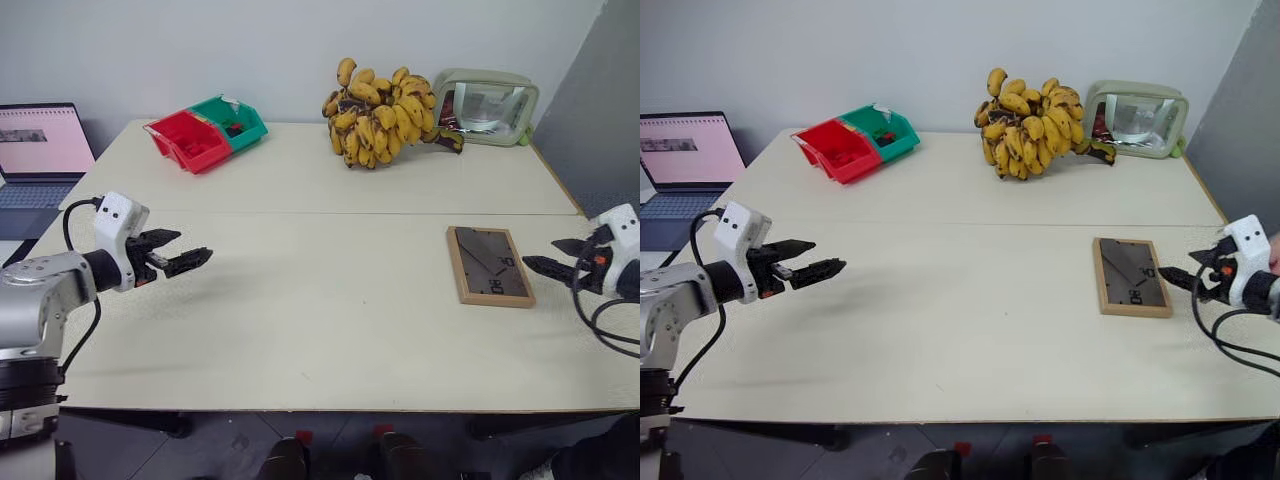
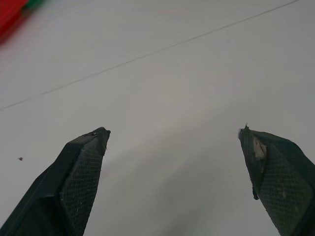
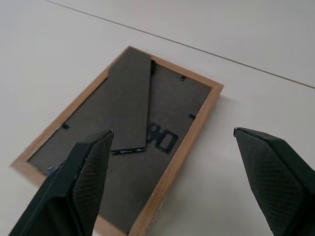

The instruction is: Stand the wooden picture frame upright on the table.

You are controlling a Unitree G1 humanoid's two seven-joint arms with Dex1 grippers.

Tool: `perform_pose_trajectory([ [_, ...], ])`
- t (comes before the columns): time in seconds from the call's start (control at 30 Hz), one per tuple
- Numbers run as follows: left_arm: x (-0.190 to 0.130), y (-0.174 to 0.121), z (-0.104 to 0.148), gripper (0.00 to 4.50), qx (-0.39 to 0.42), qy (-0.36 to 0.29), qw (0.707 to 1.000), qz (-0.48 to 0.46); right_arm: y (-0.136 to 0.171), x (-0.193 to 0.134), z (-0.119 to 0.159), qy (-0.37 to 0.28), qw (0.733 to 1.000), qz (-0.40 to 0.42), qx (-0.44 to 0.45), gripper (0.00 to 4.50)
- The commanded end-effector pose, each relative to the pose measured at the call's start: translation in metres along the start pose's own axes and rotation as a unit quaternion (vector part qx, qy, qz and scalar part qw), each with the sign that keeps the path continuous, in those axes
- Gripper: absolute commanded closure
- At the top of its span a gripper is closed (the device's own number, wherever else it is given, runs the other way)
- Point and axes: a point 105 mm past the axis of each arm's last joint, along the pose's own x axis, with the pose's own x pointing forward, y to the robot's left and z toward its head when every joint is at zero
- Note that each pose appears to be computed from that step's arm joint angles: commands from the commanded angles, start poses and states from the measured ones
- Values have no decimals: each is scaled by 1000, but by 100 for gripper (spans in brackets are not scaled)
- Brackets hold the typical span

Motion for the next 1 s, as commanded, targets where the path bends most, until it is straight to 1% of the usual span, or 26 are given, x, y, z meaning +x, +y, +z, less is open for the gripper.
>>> perform_pose_trajectory([
  [0.03, -9, -2, 19, 0, 25, -19, 999, -9, 0, -7, 10, -9, 1000, 22, -1, 37],
  [0.13, -9, 4, 24, 0, 15, -36, 999, 15, -7, -6, 7, -10, 1000, -1, -3, 37],
  [0.23, -8, 8, 22, 0, 26, -36, 998, 34, -7, -4, 4, -15, 1000, -7, 4, 37],
  [0.43, -4, 6, 18, 0, 26, -35, 998, 40, -7, 0, 3, -22, 1000, -21, 5, 37],
  [0.6, -2, 7, 17, 0, 22, -38, 998, 44, -15, -1, 1, -25, 998, -48, 6, 37],
  [0.93, 2, 2, 19, 0, 22, -45, 998, 35, -14, 1, 2, -28, 998, -51, -1, 37],
  [1.0, 4, 0, 21, 0, 17, -51, 998, 29, -19, 0, 2, -30, 998, -61, 1, 73],
])
